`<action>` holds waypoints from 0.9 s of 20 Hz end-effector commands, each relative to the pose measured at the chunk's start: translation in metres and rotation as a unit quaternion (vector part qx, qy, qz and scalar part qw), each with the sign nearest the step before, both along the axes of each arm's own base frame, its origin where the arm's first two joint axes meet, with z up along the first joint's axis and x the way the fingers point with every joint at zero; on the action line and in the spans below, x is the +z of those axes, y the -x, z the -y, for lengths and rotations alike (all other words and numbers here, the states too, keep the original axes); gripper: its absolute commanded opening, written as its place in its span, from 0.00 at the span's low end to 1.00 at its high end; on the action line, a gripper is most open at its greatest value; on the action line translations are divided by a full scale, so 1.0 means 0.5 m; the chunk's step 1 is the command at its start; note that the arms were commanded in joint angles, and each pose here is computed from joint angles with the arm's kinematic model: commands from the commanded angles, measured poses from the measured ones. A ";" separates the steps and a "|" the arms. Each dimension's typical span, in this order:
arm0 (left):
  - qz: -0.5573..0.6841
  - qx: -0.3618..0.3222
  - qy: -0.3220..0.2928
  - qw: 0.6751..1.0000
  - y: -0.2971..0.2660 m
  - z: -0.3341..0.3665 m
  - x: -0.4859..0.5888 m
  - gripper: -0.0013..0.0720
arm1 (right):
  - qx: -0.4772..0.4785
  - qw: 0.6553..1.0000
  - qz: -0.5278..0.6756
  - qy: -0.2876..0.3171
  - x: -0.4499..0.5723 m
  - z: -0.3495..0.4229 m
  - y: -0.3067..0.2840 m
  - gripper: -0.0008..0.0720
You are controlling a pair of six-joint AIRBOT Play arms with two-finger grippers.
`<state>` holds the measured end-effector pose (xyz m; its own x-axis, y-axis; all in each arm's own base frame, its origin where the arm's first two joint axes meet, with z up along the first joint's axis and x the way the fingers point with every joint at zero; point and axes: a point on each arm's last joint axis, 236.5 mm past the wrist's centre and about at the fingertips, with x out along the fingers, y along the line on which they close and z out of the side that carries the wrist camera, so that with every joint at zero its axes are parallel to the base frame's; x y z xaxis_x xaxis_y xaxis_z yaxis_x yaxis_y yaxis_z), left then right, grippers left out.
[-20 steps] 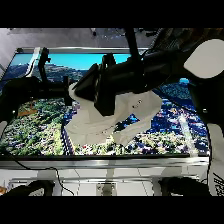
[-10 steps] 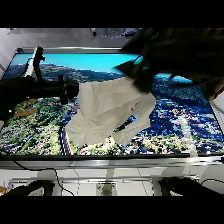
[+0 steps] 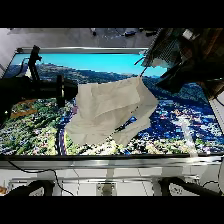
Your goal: Fold the clothes and pants, and hang the long-sleeved shirts on hangers.
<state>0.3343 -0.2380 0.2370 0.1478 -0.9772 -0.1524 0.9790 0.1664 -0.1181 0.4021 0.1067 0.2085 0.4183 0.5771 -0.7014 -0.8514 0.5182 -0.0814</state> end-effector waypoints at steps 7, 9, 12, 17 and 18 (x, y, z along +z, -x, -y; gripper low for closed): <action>0.023 -0.005 0.000 1.000 0.027 0.000 0.031 0.06 | 0.117 0.988 0.015 -0.097 -0.032 -0.143 -0.019 0.59; 0.023 -0.005 0.000 1.000 0.027 0.000 0.031 0.06 | 0.129 0.987 0.019 -0.099 -0.029 -0.169 -0.012 0.31; 0.023 -0.004 0.000 1.000 0.026 -0.001 0.031 0.06 | 0.135 0.986 0.010 -0.099 -0.030 -0.186 -0.002 0.04; 0.024 0.029 -0.003 0.999 -0.005 -0.036 0.028 0.29 | 0.097 0.993 0.013 -0.065 -0.025 -0.154 -0.006 0.04; 0.017 0.041 -0.002 0.999 -0.014 -0.050 0.028 0.58 | 0.081 0.995 0.015 -0.053 -0.022 -0.142 -0.012 0.04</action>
<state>0.3300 -0.2263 0.2520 0.1824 -0.9724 -0.1455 0.9781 0.1945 -0.0739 0.4010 0.1934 0.2010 0.2755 0.7743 -0.5697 -0.9479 0.3174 -0.0271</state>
